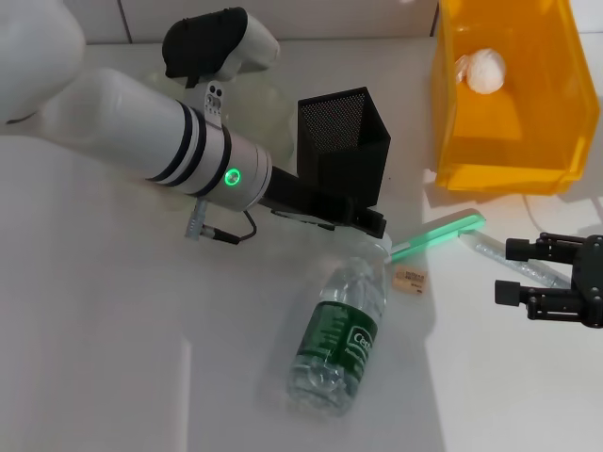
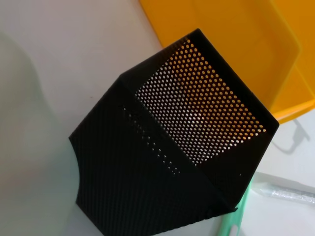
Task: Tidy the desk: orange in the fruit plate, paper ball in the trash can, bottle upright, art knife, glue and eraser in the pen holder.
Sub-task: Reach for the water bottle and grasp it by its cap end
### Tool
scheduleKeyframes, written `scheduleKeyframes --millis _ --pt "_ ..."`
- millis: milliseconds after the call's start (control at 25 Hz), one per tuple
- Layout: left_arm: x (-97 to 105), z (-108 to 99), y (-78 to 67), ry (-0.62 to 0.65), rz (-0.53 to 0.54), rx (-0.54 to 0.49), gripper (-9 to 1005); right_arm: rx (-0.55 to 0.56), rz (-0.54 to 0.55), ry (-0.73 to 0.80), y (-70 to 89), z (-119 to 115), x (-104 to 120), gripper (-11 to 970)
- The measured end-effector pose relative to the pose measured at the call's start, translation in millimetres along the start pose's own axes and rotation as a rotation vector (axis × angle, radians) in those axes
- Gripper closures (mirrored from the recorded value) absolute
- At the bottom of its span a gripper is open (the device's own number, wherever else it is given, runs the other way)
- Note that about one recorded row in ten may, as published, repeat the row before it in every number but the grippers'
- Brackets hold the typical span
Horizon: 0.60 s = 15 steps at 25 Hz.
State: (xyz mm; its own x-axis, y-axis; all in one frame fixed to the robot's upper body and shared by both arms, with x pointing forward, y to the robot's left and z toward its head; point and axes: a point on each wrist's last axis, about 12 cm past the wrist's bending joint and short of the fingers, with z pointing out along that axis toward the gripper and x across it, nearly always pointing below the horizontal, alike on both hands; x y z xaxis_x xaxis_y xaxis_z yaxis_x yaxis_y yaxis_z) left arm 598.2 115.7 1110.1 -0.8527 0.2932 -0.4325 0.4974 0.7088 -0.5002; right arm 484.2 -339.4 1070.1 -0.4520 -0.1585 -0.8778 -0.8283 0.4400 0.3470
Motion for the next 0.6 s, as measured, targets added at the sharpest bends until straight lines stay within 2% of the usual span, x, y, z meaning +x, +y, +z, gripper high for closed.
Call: scheduleKeyframes --millis 600 --pt "4.0 7.2 1.0 0.001 -0.024 -0.007 262 0.014 0.003 0.001 -2.9 3.6 0.2 221"
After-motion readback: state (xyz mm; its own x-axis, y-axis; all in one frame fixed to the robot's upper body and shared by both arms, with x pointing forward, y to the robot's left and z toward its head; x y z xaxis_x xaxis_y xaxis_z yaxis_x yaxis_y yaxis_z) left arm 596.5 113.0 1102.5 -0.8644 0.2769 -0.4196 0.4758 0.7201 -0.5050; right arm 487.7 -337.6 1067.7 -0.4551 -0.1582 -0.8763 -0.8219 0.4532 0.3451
